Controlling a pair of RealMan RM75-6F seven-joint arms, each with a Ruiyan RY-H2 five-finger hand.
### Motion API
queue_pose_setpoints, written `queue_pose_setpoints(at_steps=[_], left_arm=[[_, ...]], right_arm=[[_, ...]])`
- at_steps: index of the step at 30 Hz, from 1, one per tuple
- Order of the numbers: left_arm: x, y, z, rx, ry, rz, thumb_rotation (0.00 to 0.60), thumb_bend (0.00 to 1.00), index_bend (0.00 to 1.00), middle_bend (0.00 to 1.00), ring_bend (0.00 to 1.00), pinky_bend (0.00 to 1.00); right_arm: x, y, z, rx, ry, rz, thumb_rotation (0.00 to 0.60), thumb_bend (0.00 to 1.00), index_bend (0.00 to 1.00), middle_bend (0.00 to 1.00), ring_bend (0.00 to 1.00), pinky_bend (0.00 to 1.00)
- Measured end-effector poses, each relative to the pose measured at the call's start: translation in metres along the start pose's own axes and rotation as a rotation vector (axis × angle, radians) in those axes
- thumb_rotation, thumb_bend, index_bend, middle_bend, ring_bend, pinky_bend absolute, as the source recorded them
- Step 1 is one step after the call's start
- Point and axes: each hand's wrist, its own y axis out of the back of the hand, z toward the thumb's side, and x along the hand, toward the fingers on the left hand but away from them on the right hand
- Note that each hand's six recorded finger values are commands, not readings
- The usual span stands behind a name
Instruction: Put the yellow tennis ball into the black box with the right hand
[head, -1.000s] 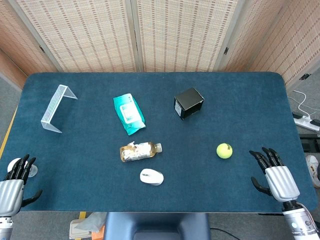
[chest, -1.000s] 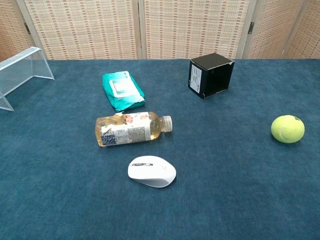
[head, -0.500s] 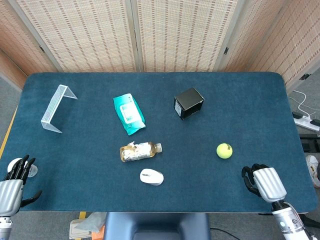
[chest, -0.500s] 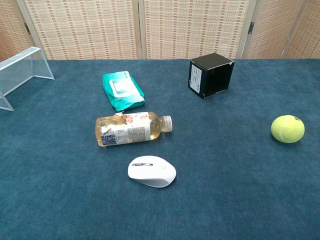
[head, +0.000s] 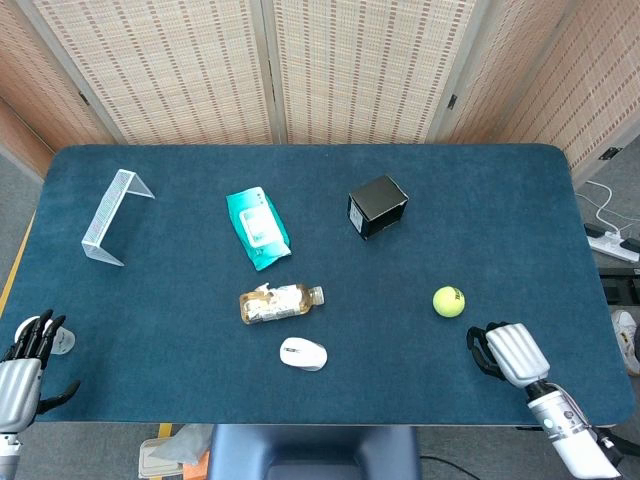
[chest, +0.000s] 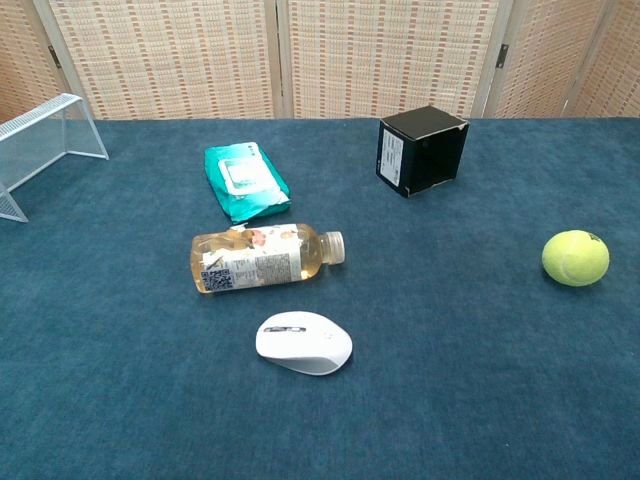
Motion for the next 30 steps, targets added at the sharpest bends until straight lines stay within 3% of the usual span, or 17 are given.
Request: queue_pose_setpoints(at_steps=[30], left_arm=[[0.003, -0.007, -0.001, 0.038, 0.036, -0.030, 0.600, 0.25, 0.00, 0.00, 0.00, 0.27]], right_arm=[[-0.062, -0.023, -0.015, -0.074, 0.091, 0.125, 0.600, 0.63, 0.82, 0.83, 0.55, 0.60]])
